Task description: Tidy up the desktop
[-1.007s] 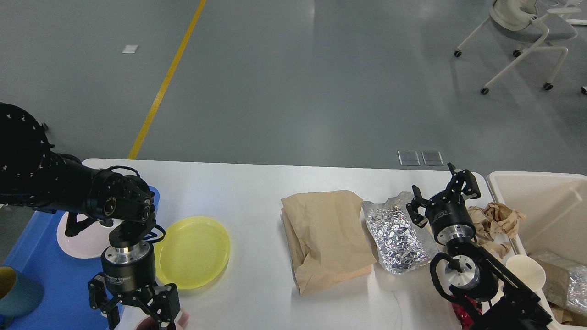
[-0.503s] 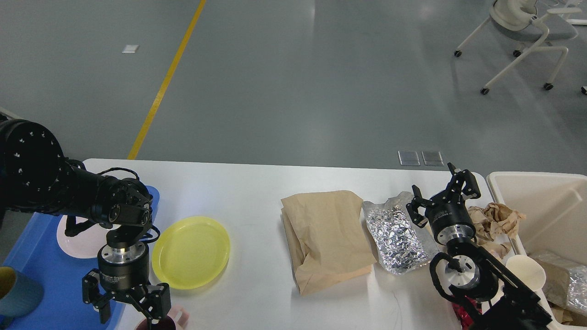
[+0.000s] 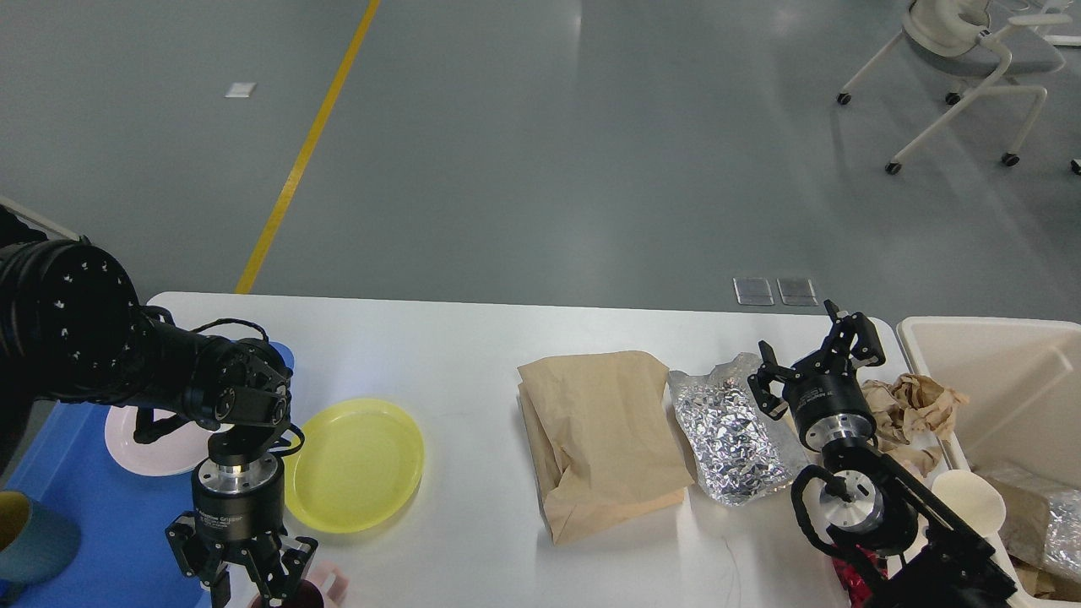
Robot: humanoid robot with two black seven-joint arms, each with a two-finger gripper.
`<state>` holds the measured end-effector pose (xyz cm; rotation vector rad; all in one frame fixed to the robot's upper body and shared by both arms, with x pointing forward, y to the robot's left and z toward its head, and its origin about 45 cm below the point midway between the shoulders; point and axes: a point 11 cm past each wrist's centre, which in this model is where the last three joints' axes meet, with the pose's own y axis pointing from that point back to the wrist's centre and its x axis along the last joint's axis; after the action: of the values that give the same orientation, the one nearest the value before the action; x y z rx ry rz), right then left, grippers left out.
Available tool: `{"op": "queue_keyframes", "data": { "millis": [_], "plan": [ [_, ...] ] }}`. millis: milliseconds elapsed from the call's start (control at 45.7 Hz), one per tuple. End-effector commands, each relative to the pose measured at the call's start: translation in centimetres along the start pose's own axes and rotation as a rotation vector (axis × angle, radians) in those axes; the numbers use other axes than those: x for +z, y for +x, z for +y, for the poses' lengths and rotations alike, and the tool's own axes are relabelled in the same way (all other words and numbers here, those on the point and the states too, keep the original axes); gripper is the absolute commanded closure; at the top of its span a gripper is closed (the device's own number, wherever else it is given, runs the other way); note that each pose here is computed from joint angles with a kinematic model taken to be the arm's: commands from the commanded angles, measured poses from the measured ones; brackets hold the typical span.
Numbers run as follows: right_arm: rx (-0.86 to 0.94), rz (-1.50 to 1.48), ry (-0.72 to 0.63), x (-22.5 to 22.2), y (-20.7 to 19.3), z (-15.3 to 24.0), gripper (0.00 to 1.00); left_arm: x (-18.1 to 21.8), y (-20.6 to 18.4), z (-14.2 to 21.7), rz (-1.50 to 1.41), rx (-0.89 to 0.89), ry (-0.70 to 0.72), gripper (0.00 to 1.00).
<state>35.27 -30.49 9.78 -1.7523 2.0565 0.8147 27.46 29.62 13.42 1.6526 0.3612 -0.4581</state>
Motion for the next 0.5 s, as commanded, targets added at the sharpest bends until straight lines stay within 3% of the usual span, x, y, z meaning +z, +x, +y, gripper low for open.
{"op": "queue_keyframes", "data": {
  "millis": [0,285,482],
  "plan": [
    [0.001,0.0,0.0,0.0,0.03,0.0,0.0,-0.01,0.0,-0.05,0.0,-0.001,0.001,0.71],
    [-0.001,0.0,0.001,-0.01,-0.02,0.0,0.0,0.36,0.35,-0.58,-0.007,0.0,0.003,0.74],
    [0.001,0.0,-0.001,0.02,0.03,0.0,0.0,0.71,0.42,-0.46,-0.014,0.003,-0.001,0.94]
  ]
}}
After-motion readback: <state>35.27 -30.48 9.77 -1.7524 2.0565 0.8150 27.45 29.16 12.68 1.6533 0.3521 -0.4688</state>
